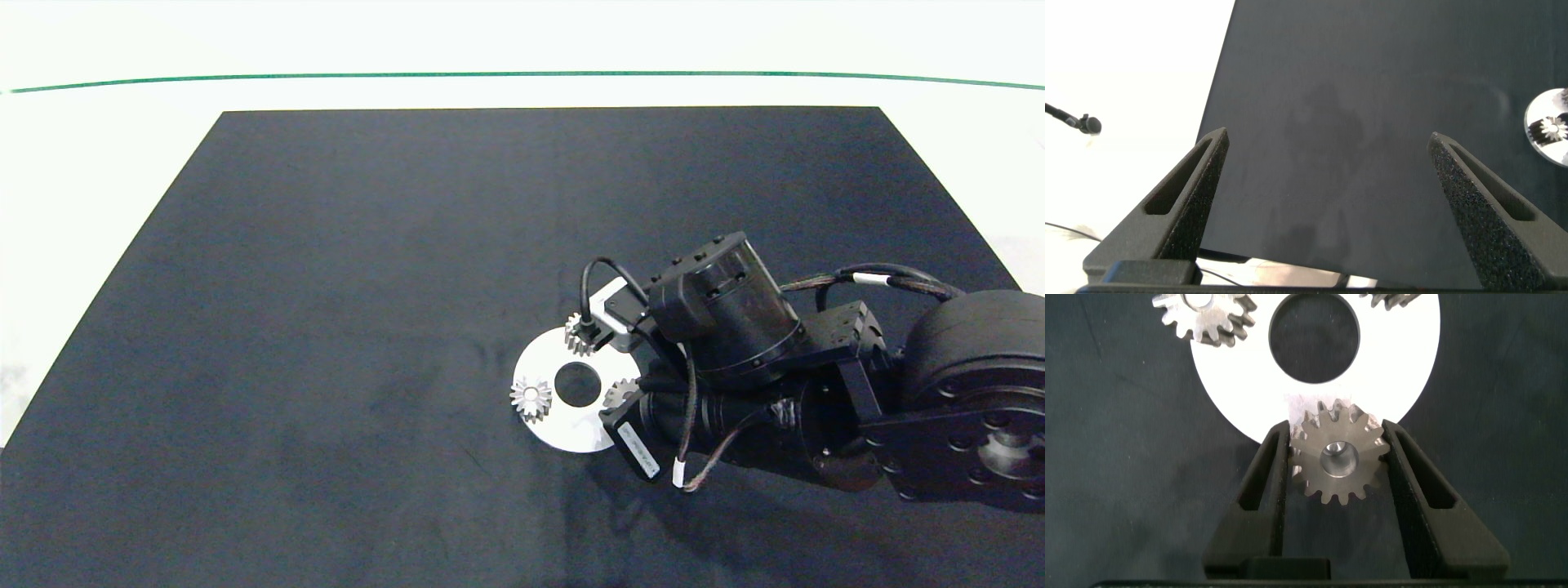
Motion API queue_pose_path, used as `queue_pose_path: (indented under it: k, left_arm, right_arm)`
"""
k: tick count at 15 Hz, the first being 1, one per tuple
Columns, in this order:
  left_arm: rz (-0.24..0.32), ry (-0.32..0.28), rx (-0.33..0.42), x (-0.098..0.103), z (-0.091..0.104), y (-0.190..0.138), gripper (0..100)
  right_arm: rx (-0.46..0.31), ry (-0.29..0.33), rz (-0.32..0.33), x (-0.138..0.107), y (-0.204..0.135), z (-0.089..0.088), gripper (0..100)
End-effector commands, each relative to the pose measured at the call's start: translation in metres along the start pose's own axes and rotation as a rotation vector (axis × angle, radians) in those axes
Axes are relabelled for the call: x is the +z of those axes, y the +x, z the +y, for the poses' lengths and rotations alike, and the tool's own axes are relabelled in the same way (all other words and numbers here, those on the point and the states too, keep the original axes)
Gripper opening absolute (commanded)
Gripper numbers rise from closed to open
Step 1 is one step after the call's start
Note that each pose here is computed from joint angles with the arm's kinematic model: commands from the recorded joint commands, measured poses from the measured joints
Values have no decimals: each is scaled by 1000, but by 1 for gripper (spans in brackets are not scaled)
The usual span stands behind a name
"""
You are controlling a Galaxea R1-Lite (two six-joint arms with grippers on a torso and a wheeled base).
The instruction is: Install three planetary gears onto the carrier pins
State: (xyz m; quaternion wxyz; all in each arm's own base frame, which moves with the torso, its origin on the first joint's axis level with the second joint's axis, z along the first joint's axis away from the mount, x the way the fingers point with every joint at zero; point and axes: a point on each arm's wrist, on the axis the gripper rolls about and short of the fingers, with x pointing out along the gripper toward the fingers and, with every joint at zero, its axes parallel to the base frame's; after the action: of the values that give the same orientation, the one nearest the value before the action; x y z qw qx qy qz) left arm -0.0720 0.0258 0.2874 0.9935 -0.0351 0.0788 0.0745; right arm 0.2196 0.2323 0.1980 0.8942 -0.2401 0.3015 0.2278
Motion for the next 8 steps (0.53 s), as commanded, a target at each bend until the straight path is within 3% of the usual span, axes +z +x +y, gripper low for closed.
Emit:
queue_pose_path:
  k: [1,8]
  left_arm:
    - [4,1,4,-1,0,0,100]
    - [10,4,1,-2,1,-2,100]
  right_arm:
    - [-1,-4,6,-1,2,1,4]
    - [0,-5,17,-2,7,2,4]
